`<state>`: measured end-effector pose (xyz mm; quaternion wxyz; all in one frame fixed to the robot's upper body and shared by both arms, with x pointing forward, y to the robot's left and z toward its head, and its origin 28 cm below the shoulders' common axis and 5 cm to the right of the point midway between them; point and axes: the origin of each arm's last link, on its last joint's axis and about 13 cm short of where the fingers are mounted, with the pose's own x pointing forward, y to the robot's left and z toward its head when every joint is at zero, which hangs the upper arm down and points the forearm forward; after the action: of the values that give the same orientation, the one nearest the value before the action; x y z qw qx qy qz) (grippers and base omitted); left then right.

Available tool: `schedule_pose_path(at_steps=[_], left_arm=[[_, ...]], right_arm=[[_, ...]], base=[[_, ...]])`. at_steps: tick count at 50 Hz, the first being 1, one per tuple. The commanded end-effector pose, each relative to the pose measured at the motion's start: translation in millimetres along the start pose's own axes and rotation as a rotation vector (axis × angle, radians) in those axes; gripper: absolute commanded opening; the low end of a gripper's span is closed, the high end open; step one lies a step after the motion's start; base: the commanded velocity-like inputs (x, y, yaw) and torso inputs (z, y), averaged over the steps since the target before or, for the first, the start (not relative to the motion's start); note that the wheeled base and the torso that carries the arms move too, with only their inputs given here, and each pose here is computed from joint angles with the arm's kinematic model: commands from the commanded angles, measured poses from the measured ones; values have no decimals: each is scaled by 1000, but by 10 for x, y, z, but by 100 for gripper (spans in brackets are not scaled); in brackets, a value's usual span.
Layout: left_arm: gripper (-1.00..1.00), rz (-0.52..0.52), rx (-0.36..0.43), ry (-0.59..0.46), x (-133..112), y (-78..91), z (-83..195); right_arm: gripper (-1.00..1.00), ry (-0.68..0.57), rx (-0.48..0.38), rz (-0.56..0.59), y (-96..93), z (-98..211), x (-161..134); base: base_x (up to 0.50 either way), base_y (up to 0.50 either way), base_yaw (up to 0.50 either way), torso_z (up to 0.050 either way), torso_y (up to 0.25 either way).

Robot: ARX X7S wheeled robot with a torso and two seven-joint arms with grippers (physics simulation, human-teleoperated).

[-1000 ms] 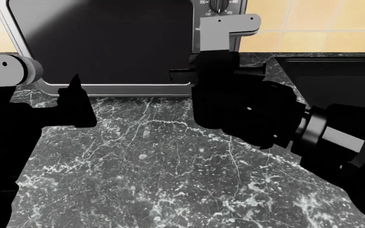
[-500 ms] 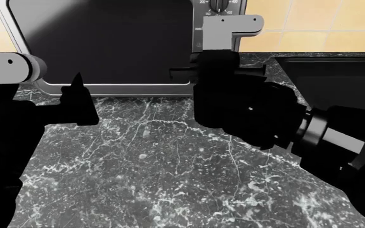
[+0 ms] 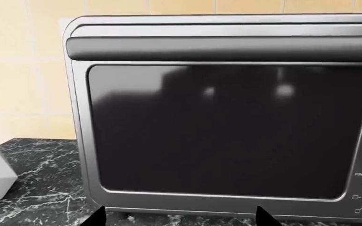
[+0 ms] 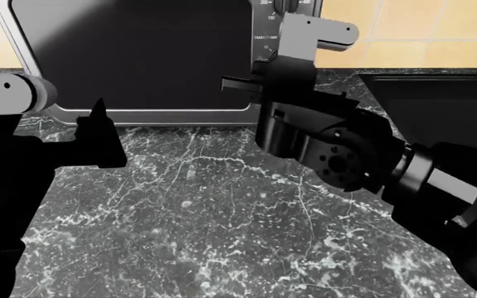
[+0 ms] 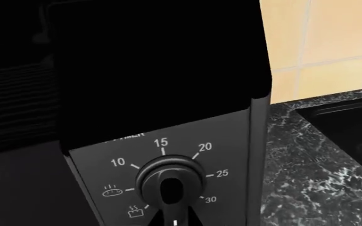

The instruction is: Turn on the toaster oven by setting the timer.

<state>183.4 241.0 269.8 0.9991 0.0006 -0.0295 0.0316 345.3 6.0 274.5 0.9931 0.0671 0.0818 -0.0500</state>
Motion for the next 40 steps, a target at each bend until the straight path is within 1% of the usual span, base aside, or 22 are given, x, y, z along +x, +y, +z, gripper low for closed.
schedule_pose_path(at_steps=[1,5,12,19,29,34,40], left_arm=[[100,1,-1,1,-76,21,-22],[100,1,-1,1,-96,26,-26],[100,1,-1,3,-93,26,-32],[100,1,0,3,-56,12,-25],[100,-1,0,4,-46,5,-21],[100,0,0,5,-50,7,-20],[100,-1,0,5,-53,6,-22]], right_arm=[[-100,-30,70,26,-46,98,38],[-100,-33,93,35,-49,120,32],[-100,-7,166,58,-59,158,38],[-100,0,190,66,-60,162,38],[-100,21,271,94,-83,202,35],[-100,42,327,106,-102,223,47],[-100,53,356,111,-114,233,59]], base=[[0,0,3,0,0],[6,0,3,0,0],[9,0,3,0,0],[7,1,4,0,0],[8,1,4,0,0],[11,1,5,0,0],[11,2,6,0,0]])
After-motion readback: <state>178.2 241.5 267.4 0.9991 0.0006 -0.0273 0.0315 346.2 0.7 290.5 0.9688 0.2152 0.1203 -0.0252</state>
